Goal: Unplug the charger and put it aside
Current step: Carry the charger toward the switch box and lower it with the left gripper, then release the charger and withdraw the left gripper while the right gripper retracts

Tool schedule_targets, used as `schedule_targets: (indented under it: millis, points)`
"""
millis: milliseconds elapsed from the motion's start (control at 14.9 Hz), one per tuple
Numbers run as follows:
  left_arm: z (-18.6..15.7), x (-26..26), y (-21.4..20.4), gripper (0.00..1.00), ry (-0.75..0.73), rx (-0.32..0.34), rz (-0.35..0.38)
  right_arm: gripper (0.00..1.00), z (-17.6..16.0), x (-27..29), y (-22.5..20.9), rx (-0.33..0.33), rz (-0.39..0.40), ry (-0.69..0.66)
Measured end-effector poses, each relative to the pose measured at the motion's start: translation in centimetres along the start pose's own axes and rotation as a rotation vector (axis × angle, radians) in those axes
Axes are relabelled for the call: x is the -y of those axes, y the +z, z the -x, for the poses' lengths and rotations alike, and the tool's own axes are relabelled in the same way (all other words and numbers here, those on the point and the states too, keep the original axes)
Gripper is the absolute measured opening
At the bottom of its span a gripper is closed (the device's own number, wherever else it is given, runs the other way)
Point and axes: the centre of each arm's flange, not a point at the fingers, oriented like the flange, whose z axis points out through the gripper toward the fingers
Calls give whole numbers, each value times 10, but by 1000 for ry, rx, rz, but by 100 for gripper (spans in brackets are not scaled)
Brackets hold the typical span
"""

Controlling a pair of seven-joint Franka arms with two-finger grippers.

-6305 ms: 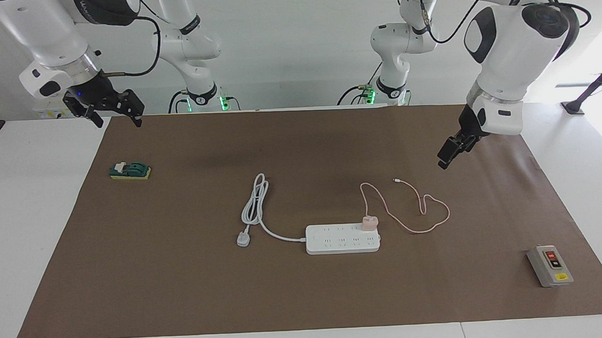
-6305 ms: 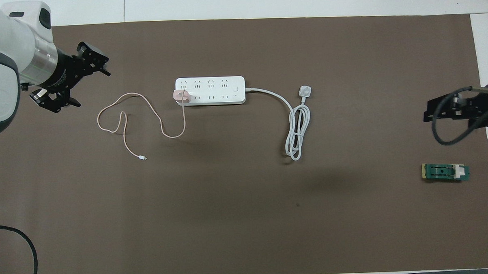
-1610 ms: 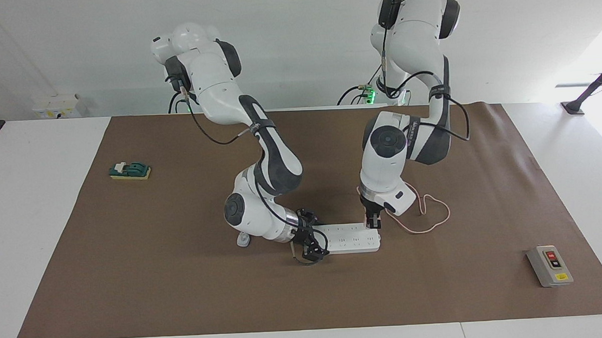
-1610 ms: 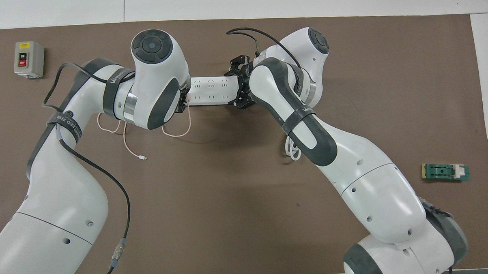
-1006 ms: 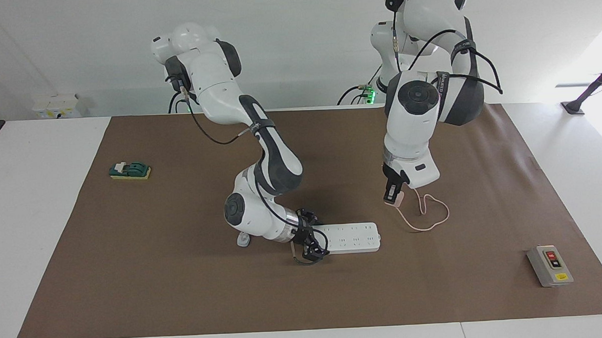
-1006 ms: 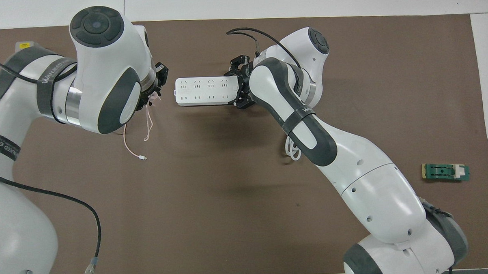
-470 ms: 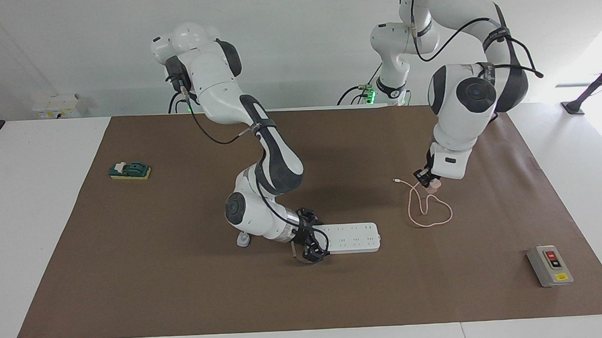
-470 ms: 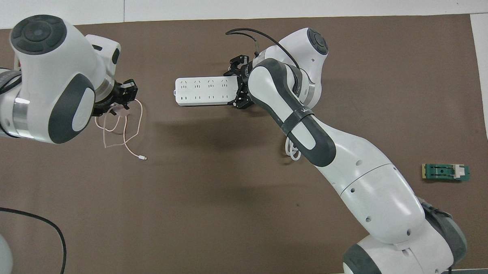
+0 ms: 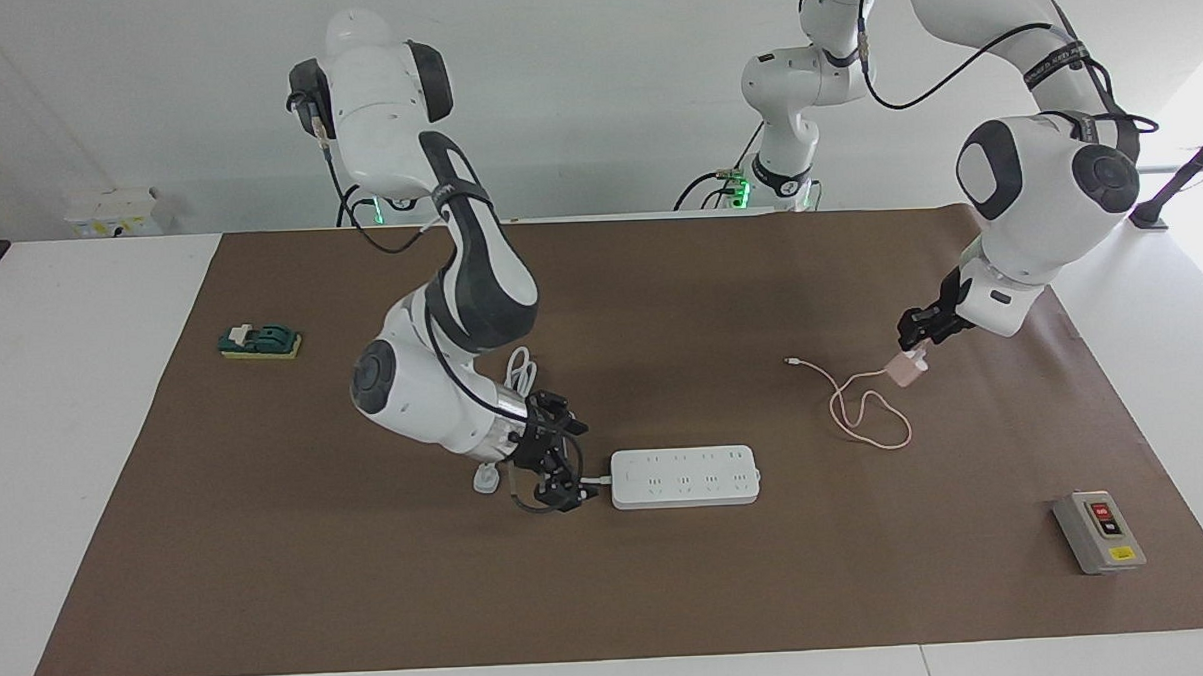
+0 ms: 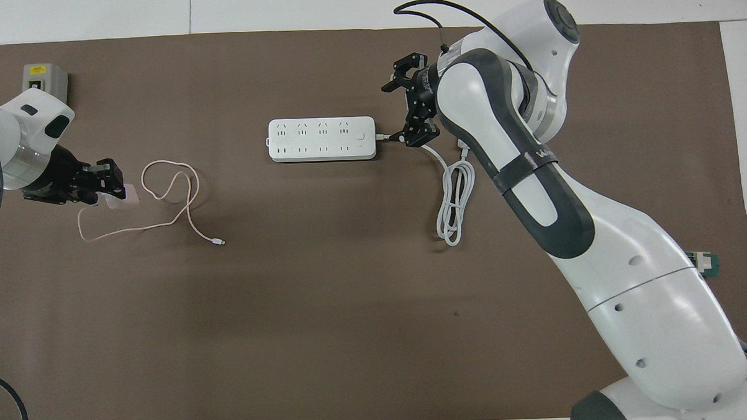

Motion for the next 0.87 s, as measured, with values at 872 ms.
schedule_targets:
  millis: [872]
  points:
    - [36, 53, -160, 100, -67, -234, 24, 100, -71, -93, -198, -263, 256, -714]
